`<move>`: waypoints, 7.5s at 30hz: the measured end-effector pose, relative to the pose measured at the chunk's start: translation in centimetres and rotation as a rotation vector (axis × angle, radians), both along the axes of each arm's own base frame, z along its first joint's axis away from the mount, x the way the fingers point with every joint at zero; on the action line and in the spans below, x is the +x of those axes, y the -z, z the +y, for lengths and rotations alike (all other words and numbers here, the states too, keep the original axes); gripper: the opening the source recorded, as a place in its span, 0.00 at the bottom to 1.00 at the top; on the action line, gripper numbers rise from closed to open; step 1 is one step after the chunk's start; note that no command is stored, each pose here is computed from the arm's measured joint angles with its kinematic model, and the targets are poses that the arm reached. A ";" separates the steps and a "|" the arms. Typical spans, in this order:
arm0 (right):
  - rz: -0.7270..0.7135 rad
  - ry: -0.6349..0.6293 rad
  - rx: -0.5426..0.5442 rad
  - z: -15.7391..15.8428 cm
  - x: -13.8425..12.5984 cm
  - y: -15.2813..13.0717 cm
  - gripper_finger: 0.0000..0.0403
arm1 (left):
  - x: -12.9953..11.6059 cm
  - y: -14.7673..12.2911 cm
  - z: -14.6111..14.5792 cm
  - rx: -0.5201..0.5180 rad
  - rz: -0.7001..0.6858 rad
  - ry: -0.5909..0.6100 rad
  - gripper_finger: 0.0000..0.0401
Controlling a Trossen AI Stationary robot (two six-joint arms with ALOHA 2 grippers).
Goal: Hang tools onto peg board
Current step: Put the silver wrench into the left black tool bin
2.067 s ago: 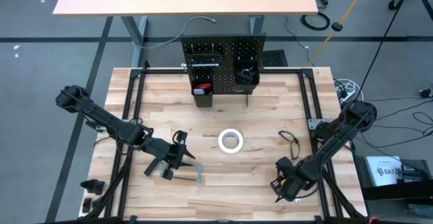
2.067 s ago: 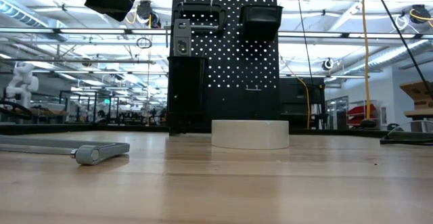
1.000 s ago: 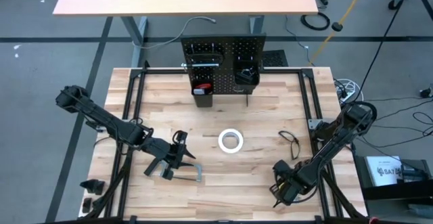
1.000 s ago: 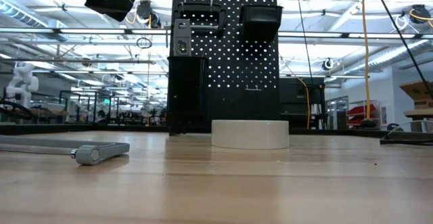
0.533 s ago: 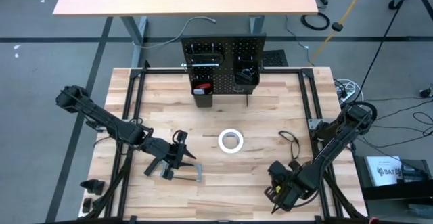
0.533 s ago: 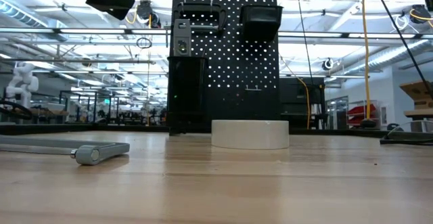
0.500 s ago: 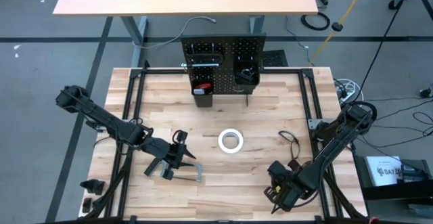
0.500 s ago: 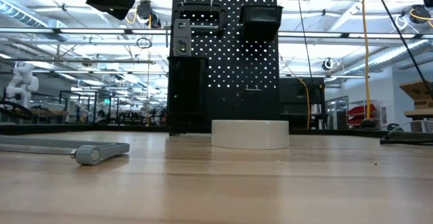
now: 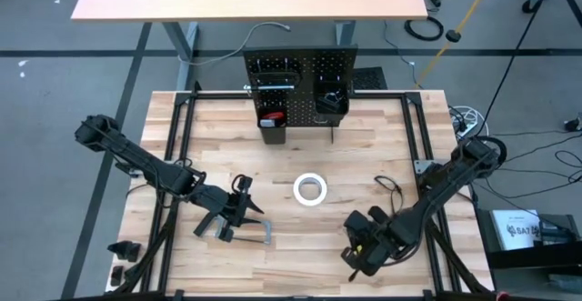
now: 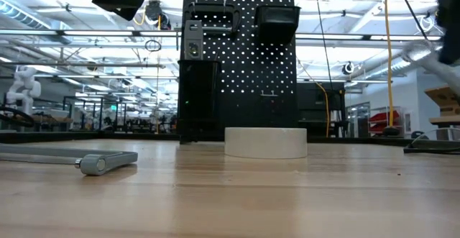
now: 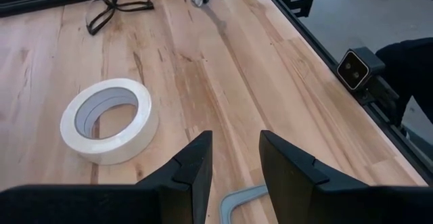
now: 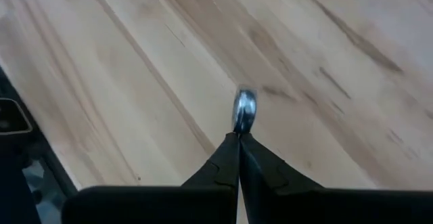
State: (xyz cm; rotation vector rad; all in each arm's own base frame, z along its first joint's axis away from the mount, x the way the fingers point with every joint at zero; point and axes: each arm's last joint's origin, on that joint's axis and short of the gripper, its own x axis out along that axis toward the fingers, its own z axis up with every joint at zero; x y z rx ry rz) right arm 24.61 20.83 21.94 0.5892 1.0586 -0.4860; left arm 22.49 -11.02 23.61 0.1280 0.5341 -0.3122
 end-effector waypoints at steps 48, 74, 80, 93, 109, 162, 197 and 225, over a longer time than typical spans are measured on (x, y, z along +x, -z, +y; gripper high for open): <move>-0.099 -0.091 -0.119 -6.5 8.6 0.7 0.41 | -3.2 0.2 2.6 0.010 -0.256 -0.170 0.32; -0.036 -0.016 -0.034 -8.3 12.4 7.1 0.40 | -3.6 0.9 3.2 -0.020 -0.271 -0.154 0.32; -0.004 0.051 -0.021 -8.2 12.6 8.5 0.40 | -3.6 0.9 3.2 -0.020 -0.270 -0.153 0.32; 0.011 0.097 -0.020 -8.2 12.7 9.6 0.38 | -3.6 1.0 3.2 -0.017 -0.264 -0.152 0.32; 0.138 0.136 -0.053 -8.6 11.4 9.9 0.09 | -3.7 1.1 3.2 -0.013 -0.256 -0.152 0.32; 0.174 0.166 -0.038 -8.3 9.7 7.0 0.00 | -3.6 1.0 3.2 -0.013 -0.257 -0.153 0.32; 0.143 0.121 -0.082 -8.6 10.8 8.4 0.40 | -3.6 1.1 3.2 -0.012 -0.254 -0.153 0.32; 0.135 0.074 -0.112 -8.7 10.1 6.8 0.00 | -3.7 1.1 3.2 -0.010 -0.250 -0.153 0.32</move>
